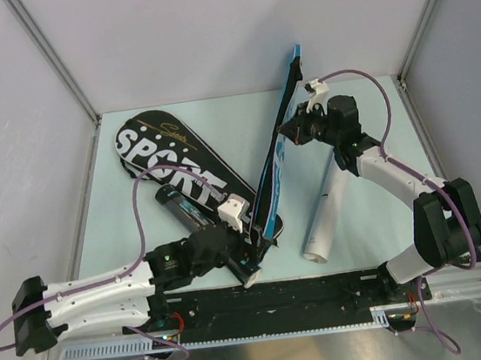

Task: Pack up the badminton gear
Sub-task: Zip the racket bag at the center of the board.

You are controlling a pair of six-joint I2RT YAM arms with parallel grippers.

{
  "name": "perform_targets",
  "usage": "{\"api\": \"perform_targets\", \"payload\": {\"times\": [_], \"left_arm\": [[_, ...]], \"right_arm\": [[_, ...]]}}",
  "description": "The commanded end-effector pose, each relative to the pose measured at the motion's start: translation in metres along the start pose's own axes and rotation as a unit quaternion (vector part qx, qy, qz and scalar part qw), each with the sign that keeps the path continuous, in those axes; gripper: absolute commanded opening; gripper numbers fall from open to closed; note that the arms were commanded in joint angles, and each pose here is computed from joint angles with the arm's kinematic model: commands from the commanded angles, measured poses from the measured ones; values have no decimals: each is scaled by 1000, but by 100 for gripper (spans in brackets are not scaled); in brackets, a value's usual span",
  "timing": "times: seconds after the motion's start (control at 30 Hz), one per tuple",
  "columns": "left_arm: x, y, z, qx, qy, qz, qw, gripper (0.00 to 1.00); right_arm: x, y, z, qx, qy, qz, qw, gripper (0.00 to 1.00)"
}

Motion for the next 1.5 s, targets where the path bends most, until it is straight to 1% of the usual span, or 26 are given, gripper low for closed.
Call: {"api": "perform_targets", "payload": {"times": [0.0, 0.13, 0.3, 0.43, 0.53, 0.57, 0.63, 0.7, 0.77, 0.83, 0.9, 0.93, 0.97, 1.03, 1.17, 1.37, 1.47], "left_arm": [[2, 8, -7, 19, -51, -29, 998, 91], [-11, 11, -5, 35, -59, -22, 997, 91], [-27, 9, 10, 64, -74, -16, 995, 90], [-34, 11, 14, 73, -77, -8, 994, 89], [-41, 15, 17, 81, -71, -3, 994, 87], [-42, 17, 18, 81, -68, -4, 994, 84], [-38, 20, 16, 77, -64, -13, 995, 76], [-34, 22, 13, 72, -60, -20, 995, 67], [-32, 23, 11, 68, -57, -24, 996, 55], [-29, 22, 12, 69, -55, -32, 996, 39], [-22, 19, 15, 74, -51, -46, 995, 18], [-17, 17, 17, 77, -48, -57, 994, 10], [-11, 14, 20, 85, -46, -69, 993, 5], [1, 8, 26, 97, -43, -94, 990, 1], [25, -1, 41, 115, -26, -125, 985, 0], [48, -10, 54, 122, -7, -149, 981, 0], [52, -12, 58, 123, 0, -152, 981, 0]], "right_arm": [[55, 1, 5, 6, -25, -79, 997, 0], [56, 1, 3, 4, -22, -80, 997, 0], [56, 0, 1, 1, -23, -78, 997, 0], [55, -1, -2, -4, -23, -76, 997, 0], [56, -2, -3, -6, -19, -77, 997, 0], [57, -2, -3, -5, -19, -78, 997, 0], [57, -2, -2, -5, -18, -79, 997, 0], [58, -3, -3, -5, -15, -79, 997, 0], [57, -4, -4, -4, -11, -77, 997, 0], [55, -5, -3, -2, -16, -72, 997, 0], [51, -7, 0, 7, -31, -61, 998, 0], [48, -8, 2, 9, -36, -54, 998, 0], [46, -10, 4, 11, -43, -48, 998, 0], [39, -15, 9, 20, -50, -35, 998, 0], [22, -21, 29, 45, -78, -5, 996, 0], [-3, -26, 45, 47, -96, 31, 994, 0], [-12, -29, 50, 47, -98, 39, 993, 0]]}}
Point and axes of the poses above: each gripper's point midway between its finger pads, its own y axis out along the fingers, its own z axis along the line the jaws close on, x = y × z, the point moved 1 cm from there along -y, back along the fingers, and after that the axes turned 5 degrees about -y, right-handed, at the moved point
